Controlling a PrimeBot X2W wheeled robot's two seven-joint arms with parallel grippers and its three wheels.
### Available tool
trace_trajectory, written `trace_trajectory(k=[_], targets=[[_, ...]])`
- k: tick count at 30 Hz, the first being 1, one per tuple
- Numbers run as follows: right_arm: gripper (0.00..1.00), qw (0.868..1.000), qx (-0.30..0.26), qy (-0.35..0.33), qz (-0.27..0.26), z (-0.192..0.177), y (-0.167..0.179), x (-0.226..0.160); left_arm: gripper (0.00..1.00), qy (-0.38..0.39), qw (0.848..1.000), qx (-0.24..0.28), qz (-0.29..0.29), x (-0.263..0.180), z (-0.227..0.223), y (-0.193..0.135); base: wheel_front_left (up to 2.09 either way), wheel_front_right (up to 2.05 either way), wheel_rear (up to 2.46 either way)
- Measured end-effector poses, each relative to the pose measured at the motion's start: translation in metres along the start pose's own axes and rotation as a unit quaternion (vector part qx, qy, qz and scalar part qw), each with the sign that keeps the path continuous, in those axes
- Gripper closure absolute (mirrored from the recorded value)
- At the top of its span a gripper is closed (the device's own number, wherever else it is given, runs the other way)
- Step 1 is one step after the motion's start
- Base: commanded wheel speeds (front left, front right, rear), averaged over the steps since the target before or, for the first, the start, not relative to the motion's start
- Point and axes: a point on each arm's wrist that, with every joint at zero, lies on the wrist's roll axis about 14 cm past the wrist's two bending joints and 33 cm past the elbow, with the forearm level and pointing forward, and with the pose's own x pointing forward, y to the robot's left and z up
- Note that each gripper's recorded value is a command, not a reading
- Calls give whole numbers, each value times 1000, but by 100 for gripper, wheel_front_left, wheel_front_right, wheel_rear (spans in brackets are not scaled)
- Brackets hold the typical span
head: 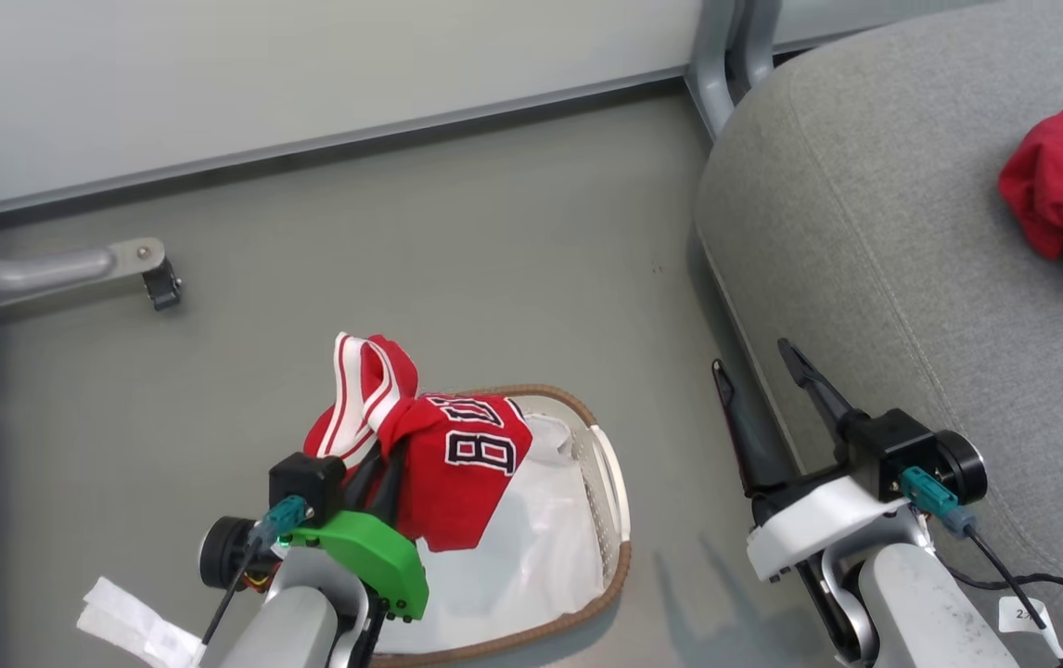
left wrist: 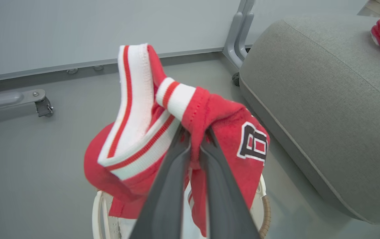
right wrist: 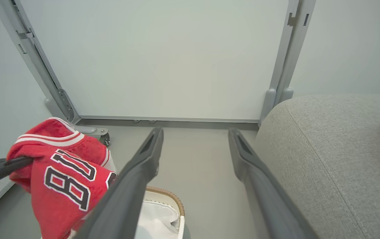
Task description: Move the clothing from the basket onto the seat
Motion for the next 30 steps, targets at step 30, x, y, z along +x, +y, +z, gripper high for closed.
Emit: trace_trajectory(k=[30], targets=[[0,999,-4,-22,22,17,25,-39,100,-280,957,71,-22,-67,169,-40,0,0,0]])
